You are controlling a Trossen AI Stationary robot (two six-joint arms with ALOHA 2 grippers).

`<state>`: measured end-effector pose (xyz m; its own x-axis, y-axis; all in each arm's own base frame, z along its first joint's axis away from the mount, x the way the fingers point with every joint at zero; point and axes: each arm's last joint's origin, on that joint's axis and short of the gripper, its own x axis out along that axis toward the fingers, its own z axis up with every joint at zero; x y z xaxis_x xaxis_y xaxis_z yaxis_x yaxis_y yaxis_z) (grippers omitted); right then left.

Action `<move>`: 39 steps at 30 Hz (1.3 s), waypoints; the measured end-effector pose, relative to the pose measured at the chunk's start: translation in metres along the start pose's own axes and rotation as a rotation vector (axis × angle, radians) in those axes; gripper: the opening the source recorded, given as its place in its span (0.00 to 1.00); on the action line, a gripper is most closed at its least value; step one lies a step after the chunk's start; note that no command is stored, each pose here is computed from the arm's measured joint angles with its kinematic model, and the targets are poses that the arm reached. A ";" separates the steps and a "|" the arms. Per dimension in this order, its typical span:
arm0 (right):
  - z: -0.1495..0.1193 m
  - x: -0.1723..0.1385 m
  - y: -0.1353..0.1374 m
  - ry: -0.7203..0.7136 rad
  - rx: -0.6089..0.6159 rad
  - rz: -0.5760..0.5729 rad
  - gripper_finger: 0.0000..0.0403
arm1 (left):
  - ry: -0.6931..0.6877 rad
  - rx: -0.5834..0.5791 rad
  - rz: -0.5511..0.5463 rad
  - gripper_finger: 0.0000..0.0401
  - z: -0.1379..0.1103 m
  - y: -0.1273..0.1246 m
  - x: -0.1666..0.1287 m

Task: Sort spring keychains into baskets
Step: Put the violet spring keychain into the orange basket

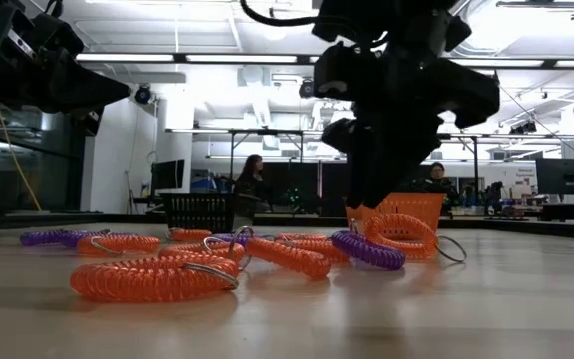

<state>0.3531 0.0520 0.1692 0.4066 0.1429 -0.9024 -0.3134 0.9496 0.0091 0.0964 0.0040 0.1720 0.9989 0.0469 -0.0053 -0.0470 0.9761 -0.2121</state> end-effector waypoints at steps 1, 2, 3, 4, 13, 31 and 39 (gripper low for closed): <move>0.001 0.001 0.000 0.005 -0.020 0.004 0.33 | 0.000 0.000 0.000 0.00 0.000 0.000 0.000; 0.003 0.003 0.001 0.011 -0.039 0.007 0.33 | 0.000 0.000 0.000 0.00 0.000 0.000 0.000; 0.004 0.004 0.000 0.017 -0.057 0.015 0.33 | 0.000 0.000 0.000 0.00 0.000 0.000 0.000; 0.005 0.006 0.000 0.022 -0.073 0.018 0.33 | 0.000 0.000 0.000 0.00 0.000 0.000 0.000; 0.001 0.017 0.006 0.077 -0.165 0.061 0.33 | 0.000 0.000 0.000 0.00 0.000 0.000 0.000; -0.003 0.019 0.005 0.113 -0.178 0.010 0.33 | 0.000 0.000 0.000 0.00 0.000 0.000 0.000; -0.002 0.028 0.014 0.106 -0.197 0.032 0.33 | 0.000 0.000 0.000 0.00 0.000 0.000 0.000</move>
<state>0.3582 0.0690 0.1432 0.3047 0.1322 -0.9432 -0.4904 0.8707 -0.0364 0.0964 0.0040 0.1720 0.9989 0.0472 -0.0051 -0.0472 0.9761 -0.2121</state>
